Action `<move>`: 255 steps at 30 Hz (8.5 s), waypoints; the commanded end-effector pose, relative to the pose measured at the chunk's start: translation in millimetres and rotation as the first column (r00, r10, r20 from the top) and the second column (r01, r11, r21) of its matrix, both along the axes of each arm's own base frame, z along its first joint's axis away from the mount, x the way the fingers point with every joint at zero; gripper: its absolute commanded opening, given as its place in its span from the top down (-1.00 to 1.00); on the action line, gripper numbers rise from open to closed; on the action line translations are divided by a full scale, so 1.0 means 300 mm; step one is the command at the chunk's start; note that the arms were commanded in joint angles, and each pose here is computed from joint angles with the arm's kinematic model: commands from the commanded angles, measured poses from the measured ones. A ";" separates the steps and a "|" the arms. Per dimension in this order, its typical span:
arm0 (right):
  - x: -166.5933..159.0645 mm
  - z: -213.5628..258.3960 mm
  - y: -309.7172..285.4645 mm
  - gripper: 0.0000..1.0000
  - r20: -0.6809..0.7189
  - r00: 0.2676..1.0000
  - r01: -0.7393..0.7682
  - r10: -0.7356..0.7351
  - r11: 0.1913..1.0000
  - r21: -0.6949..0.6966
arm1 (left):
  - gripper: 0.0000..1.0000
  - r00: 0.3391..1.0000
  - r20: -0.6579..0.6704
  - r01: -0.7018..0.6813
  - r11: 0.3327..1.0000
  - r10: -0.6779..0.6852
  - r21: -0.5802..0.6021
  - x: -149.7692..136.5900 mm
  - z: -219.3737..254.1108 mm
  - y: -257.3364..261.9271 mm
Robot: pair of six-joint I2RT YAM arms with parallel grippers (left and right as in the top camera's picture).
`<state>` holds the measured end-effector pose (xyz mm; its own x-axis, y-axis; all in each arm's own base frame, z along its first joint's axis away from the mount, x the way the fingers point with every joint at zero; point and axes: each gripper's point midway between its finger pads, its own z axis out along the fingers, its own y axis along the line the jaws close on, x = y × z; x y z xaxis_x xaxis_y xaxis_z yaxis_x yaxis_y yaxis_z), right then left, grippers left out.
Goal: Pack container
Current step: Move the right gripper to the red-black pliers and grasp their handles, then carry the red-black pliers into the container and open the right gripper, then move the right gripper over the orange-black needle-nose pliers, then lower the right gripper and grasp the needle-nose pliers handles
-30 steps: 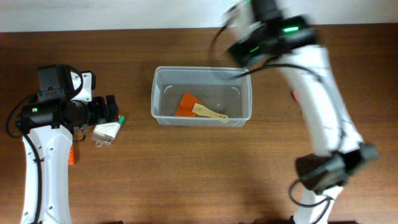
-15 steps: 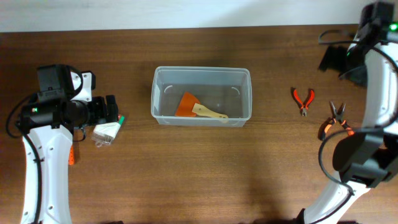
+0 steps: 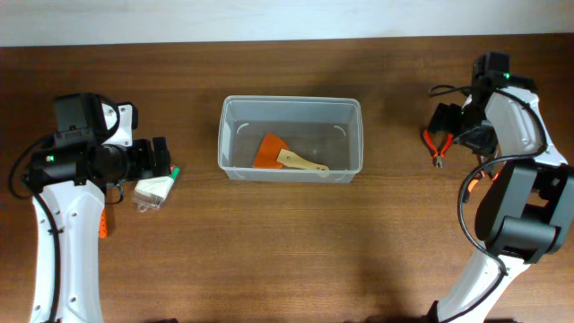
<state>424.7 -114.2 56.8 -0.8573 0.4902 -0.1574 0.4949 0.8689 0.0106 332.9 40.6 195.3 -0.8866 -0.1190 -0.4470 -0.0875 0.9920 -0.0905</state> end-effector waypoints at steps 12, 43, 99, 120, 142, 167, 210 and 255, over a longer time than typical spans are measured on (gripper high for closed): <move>0.002 -0.080 0.011 -0.97 -0.028 0.998 0.064 -0.064 0.997 0.031 | -0.99 1.000 -0.005 0.016 1.000 -0.016 -0.005 0.000 -0.009 -0.003; 0.004 -0.139 -0.023 -0.93 -0.019 0.974 0.225 -0.224 0.974 0.001 | -0.99 1.000 -0.005 0.015 1.000 -0.015 -0.005 0.000 -0.009 -0.003; 0.114 0.131 0.013 0.92 0.058 0.991 -0.121 0.123 0.992 -0.036 | -0.98 1.000 -0.004 0.017 1.000 -0.017 -0.007 0.001 -0.008 -0.005; 0.041 0.341 0.972 0.92 0.059 -0.036 -0.990 0.998 -0.028 -0.140 | -0.99 1.000 -0.001 0.017 1.000 -0.017 -0.007 0.003 -0.007 -0.004; 0.046 0.188 0.973 0.00 0.083 0.095 -0.995 0.992 0.096 -0.013 | -0.99 1.000 0.004 0.017 1.000 -0.017 -0.006 0.007 -0.005 -0.004; -0.287 0.533 -0.071 -0.87 -0.072 0.988 0.145 -0.139 0.985 0.095 | -0.98 1.000 0.025 0.017 1.000 -0.017 -0.002 0.022 0.003 -0.001; -0.269 -0.207 -0.111 -0.91 -0.053 0.993 0.112 -0.108 0.991 0.073 | -0.99 1.000 0.026 0.019 1.000 -0.018 -0.005 0.022 0.003 -0.003; -0.289 -0.248 -0.090 0.92 -0.063 0.992 0.111 -0.105 0.989 0.096 | -0.99 1.000 0.022 0.019 1.000 -0.019 -0.006 0.020 0.002 -0.004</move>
